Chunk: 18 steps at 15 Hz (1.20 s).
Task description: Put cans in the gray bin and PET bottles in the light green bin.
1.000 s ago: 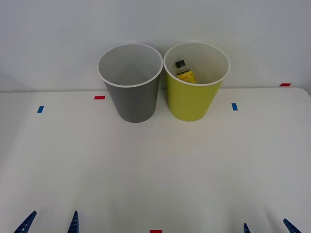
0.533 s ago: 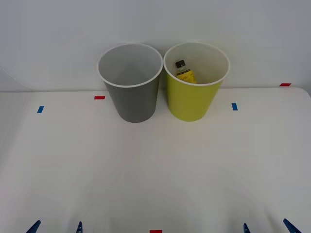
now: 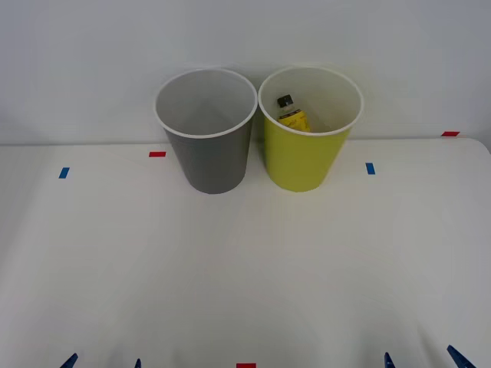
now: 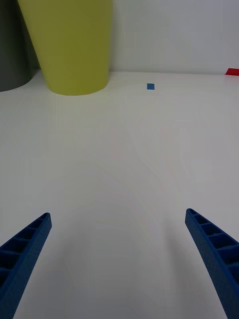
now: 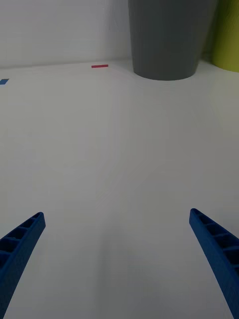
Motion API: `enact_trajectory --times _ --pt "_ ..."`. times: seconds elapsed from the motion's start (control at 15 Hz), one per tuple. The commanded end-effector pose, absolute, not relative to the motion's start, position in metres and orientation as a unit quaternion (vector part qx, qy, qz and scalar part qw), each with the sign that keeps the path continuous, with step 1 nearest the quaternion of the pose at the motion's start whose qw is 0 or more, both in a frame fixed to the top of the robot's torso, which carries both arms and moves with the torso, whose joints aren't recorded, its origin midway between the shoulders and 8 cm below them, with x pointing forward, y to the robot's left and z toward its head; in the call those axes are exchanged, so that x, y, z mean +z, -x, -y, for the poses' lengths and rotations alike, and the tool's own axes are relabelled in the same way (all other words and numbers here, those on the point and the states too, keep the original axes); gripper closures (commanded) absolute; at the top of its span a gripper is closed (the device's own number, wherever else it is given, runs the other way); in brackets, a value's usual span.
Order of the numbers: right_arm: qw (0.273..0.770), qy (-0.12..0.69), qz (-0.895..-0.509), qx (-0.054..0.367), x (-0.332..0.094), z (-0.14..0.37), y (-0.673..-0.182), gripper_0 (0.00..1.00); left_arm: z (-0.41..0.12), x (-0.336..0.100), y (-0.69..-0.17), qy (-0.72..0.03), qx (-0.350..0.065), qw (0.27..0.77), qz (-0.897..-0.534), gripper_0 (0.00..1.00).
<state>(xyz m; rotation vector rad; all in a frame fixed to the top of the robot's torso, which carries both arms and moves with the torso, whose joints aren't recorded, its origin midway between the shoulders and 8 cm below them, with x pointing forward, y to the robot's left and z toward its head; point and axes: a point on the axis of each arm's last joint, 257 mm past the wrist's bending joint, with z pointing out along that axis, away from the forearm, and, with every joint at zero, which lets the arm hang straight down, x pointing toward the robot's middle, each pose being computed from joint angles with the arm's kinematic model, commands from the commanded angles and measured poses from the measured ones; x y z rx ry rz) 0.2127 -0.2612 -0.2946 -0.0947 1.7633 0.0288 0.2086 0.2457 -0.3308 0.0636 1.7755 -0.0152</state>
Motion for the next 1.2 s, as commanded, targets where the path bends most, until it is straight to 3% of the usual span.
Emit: enact_trajectory --times 0.07,1.2 --pt "0.635 0.041 -0.771 0.013 -0.2946 0.2612 -0.2127 0.06 -0.2454 -0.3310 -0.2087 -0.028 -0.007 0.630 -0.776 0.00" --pt "0.635 0.041 -0.771 0.013 -0.2946 0.2612 -0.2127 0.07 -0.2454 -0.3310 -0.2087 -0.028 -0.007 0.630 -0.776 0.00"
